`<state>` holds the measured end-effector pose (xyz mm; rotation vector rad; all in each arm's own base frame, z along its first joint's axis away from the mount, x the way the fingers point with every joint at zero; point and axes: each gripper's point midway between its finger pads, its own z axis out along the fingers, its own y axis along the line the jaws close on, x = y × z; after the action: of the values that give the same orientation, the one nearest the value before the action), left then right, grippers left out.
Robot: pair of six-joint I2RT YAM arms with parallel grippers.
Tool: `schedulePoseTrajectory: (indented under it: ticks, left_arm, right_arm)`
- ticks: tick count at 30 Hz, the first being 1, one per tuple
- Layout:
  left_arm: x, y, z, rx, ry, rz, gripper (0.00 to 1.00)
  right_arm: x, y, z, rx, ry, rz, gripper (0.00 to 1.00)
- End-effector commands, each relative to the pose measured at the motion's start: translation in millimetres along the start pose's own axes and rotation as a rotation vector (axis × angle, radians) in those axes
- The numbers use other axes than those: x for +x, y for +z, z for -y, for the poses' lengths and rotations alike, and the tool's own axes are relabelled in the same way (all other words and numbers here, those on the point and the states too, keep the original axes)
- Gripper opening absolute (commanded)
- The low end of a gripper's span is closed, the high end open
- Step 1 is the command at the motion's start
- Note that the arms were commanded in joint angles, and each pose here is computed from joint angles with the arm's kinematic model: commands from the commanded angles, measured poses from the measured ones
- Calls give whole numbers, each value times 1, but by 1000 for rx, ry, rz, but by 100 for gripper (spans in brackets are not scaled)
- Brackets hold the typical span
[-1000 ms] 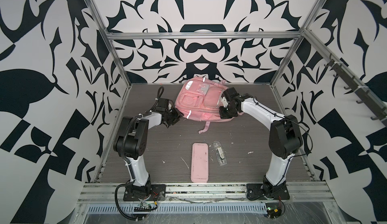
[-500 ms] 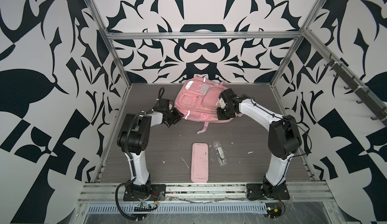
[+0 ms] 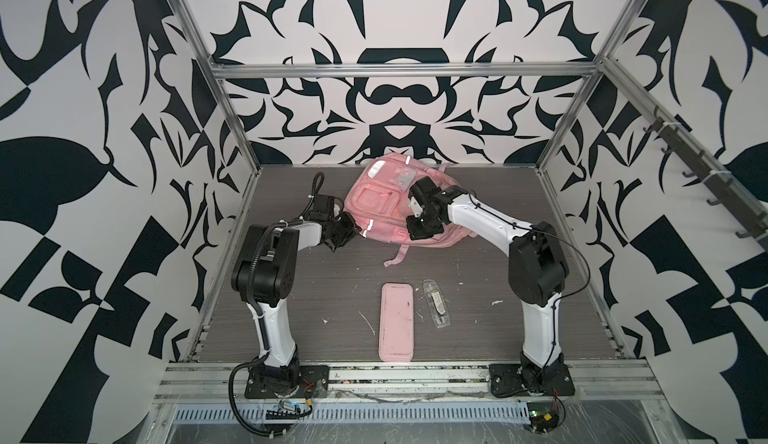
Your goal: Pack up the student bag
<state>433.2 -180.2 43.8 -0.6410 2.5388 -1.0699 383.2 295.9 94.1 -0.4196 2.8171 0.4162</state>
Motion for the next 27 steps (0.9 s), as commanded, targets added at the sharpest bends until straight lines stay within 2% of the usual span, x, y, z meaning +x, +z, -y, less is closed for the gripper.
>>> schedulePoseTrajectory:
  ticks: [1, 6, 13, 17, 23, 27]
  left_arm:
    - [9, -10, 5, 7, 1, -20, 3]
    - [12, -16, 2, -1, 0, -14, 3]
    - [10, -30, -13, -20, -20, 17, 4]
    - [10, -32, -16, -21, -23, 13, 14]
    - [9, -36, -12, -22, -3, 8, 38]
    - [11, -44, -10, -33, 21, 12, 50]
  right_arm:
    - [-27, -17, -46, -90, -56, 76, 0]
    - [-43, -6, -73, -127, -86, 78, 0]
    - [-55, 8, -82, -161, -77, 67, 0]
    - [-50, 5, -82, -163, -78, 71, 0]
    - [-32, -10, -73, -153, -76, 71, 30]
    - [-17, -25, -67, -150, -69, 84, 42]
